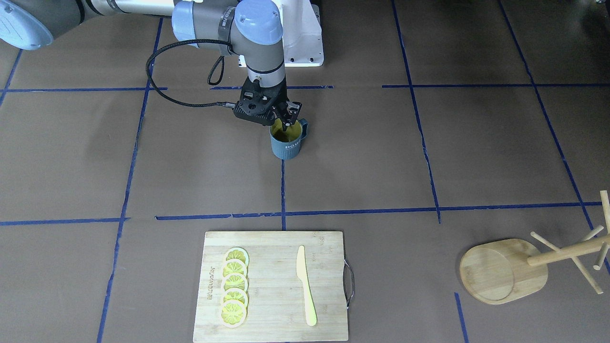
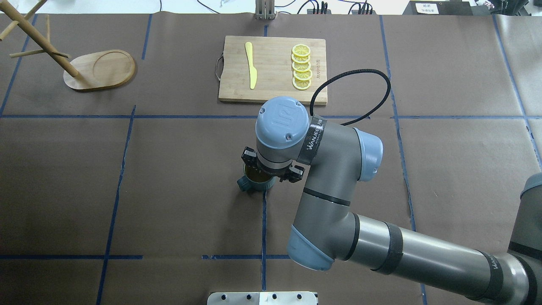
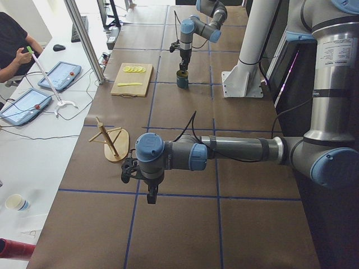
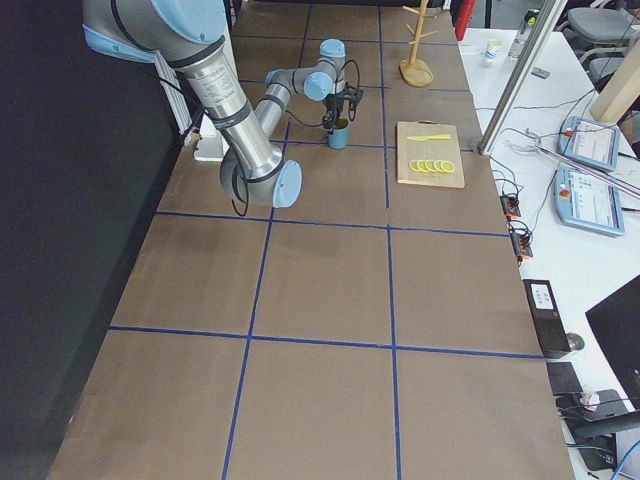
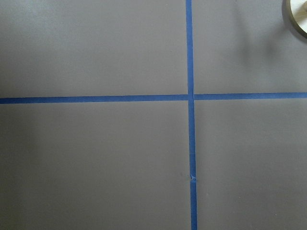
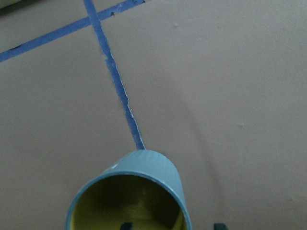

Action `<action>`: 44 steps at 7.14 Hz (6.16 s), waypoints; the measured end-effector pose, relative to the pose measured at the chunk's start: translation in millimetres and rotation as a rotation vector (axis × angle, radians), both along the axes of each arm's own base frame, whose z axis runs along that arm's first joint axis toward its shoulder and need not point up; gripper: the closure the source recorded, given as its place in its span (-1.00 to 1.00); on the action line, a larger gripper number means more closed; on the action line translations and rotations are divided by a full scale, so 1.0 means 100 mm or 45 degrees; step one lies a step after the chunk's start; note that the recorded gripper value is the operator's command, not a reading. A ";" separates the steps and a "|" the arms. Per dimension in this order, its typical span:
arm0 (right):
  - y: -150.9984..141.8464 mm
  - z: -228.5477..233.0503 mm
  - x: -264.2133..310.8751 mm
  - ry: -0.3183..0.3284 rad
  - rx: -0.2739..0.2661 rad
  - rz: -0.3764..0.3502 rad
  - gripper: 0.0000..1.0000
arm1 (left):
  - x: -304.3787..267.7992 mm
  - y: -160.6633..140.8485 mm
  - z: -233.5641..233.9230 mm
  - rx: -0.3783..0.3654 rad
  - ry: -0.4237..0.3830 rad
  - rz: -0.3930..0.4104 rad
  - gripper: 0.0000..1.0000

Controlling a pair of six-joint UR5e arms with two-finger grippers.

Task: Hang cup on storage rack
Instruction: 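Carry the blue mug with the right gripper to the table center and set it down, then open the right gripper and lift it away while the left arm reaches toward the mug, then lower the left gripper over the blue mug rim and close on it, then lift the blue mug with the left gripper toward the wooden mug tree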

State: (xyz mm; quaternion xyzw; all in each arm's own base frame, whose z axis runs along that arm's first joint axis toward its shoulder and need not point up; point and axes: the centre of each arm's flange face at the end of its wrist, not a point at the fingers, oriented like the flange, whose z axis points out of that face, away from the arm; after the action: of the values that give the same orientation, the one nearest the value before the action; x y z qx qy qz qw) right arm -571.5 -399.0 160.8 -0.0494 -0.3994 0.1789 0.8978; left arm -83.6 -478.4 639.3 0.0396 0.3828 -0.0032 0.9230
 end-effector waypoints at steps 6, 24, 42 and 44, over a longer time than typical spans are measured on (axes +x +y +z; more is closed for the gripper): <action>-0.96 0.14 1.62 -0.096 -0.046 0.070 -0.99 | 0.61 0.39 -1.31 0.244 0.193 0.139 -1.00; -1.29 2.02 3.98 -0.018 0.218 -0.213 -1.00 | 6.13 0.89 -3.73 0.976 0.335 0.669 -1.00; -1.35 1.91 3.95 -0.022 0.231 -0.211 -1.00 | 6.36 0.95 -4.02 1.006 0.362 0.579 1.00; -1.38 1.86 4.02 -0.026 0.241 -0.194 -1.00 | 5.99 0.67 -4.17 0.928 0.408 0.475 1.00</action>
State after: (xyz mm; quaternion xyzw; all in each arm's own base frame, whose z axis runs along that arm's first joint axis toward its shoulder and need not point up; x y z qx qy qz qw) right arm -169.6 -537.1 346.8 0.0037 -0.4188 0.0711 0.9053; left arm 515.6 -411.6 221.9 0.2917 0.4979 0.2928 0.7624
